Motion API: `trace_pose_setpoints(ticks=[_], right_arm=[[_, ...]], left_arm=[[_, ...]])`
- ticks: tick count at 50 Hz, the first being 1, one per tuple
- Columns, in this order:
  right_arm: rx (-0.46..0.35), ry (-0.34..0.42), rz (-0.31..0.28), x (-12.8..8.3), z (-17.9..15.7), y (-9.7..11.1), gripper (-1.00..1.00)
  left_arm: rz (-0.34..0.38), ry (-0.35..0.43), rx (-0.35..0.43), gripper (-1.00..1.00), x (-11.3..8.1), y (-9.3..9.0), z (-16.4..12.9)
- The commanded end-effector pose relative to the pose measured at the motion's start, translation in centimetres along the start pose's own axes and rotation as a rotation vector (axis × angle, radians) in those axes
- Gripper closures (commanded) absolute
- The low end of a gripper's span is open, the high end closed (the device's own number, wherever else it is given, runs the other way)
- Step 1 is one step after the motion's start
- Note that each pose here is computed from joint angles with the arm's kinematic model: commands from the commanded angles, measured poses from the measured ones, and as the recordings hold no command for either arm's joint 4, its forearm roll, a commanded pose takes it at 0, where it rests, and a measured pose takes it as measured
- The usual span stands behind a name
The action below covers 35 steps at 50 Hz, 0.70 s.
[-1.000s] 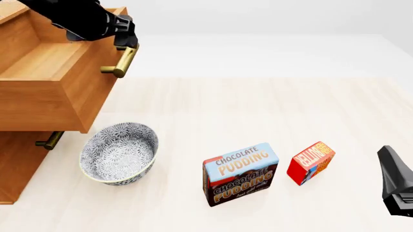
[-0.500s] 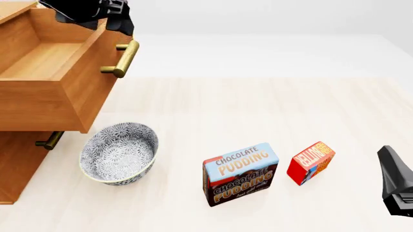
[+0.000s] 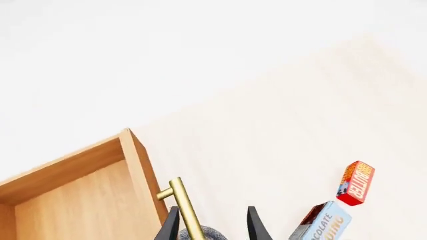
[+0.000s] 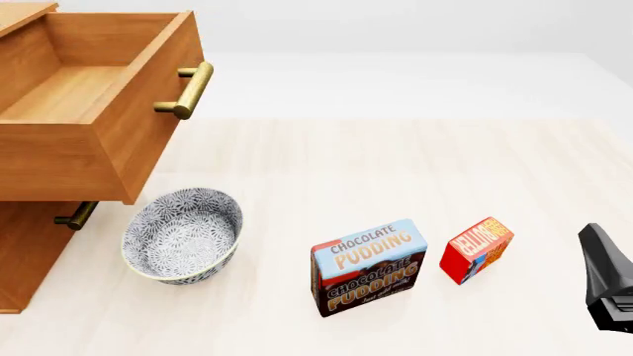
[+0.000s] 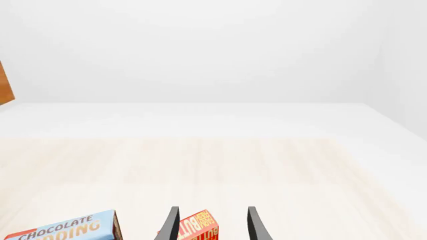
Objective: Put the butter at the back in the top drawer of the cabinet and close it.
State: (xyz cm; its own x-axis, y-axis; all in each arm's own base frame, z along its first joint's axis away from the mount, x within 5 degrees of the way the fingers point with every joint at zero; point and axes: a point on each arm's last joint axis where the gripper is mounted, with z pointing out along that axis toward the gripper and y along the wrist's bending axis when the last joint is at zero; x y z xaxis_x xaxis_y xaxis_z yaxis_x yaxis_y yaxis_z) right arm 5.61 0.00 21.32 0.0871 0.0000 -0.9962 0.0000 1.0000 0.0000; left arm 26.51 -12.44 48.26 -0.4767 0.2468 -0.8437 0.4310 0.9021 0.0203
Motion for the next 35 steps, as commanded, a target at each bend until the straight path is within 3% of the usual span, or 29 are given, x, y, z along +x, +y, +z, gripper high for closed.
trace_pose_setpoints(ticks=[1,25,35], right_arm=[[0.000,0.000,0.000,0.0,0.0,0.0,-1.00],[0.000,0.000,0.000,0.0,0.0,0.0,-1.00],[0.000,0.000,0.000,0.0,0.0,0.0,-1.00]], left_arm=[[0.012,-0.017,0.031,-1.00,0.0,-0.9,0.0],[0.013,0.008,0.099,-1.00,-0.2,-3.8,4.8],[0.018,0.075,0.156,-1.00,1.0,-6.9,9.3]])
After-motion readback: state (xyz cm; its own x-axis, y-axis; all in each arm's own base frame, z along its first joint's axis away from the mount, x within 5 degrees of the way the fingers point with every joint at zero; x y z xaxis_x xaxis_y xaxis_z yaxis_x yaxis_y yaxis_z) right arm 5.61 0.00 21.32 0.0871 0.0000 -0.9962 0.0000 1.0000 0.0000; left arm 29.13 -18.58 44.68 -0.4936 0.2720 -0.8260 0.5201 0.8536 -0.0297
